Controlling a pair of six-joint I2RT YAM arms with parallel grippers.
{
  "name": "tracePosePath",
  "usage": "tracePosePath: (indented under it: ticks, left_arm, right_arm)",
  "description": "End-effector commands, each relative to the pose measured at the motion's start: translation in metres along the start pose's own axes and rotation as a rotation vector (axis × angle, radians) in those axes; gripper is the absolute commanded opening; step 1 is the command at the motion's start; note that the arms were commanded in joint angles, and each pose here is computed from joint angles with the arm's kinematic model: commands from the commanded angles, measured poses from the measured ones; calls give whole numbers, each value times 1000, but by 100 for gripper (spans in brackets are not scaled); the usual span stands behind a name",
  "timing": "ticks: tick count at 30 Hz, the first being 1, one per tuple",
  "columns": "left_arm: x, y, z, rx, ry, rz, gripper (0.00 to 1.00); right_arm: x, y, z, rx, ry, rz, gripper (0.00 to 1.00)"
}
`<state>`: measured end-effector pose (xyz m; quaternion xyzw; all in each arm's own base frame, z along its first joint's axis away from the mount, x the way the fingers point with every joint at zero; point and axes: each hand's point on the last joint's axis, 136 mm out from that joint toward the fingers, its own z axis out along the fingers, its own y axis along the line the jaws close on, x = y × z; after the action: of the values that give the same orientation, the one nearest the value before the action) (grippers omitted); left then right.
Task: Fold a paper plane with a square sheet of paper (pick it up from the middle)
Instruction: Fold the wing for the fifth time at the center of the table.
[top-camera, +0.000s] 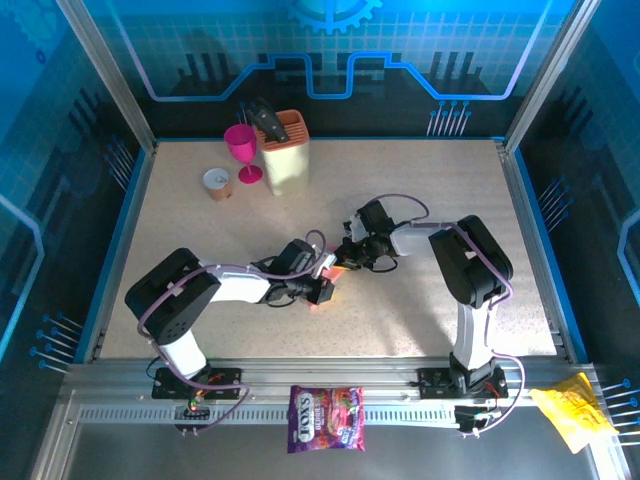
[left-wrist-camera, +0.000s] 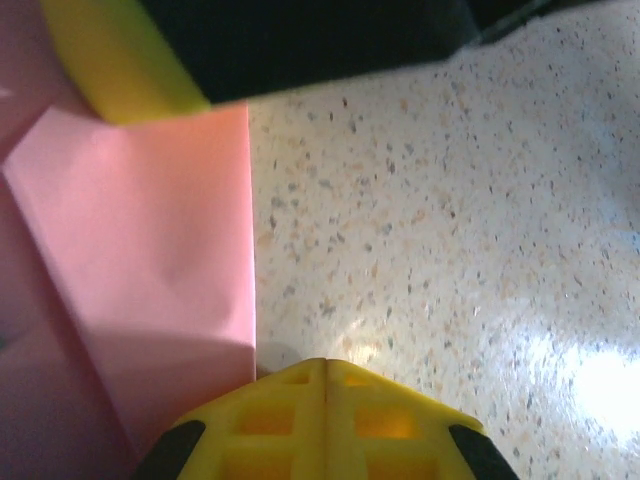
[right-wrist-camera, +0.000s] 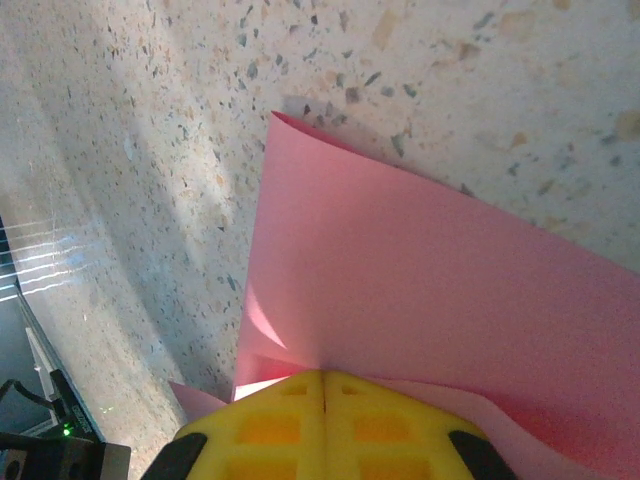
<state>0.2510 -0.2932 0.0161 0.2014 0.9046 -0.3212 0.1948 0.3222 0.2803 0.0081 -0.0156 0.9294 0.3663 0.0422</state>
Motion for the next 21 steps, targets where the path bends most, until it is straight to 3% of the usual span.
tracePosePath:
  ticks: [1, 21]
  left_arm:
    - [24, 10, -6, -24, 42, -60, 0]
    - [84, 19, -17, -52, 59, -184, 0]
  right_arm:
    - [37, -91, 17, 302, 81, 161, 0]
    - [40, -101, 17, 346, 97, 204, 0]
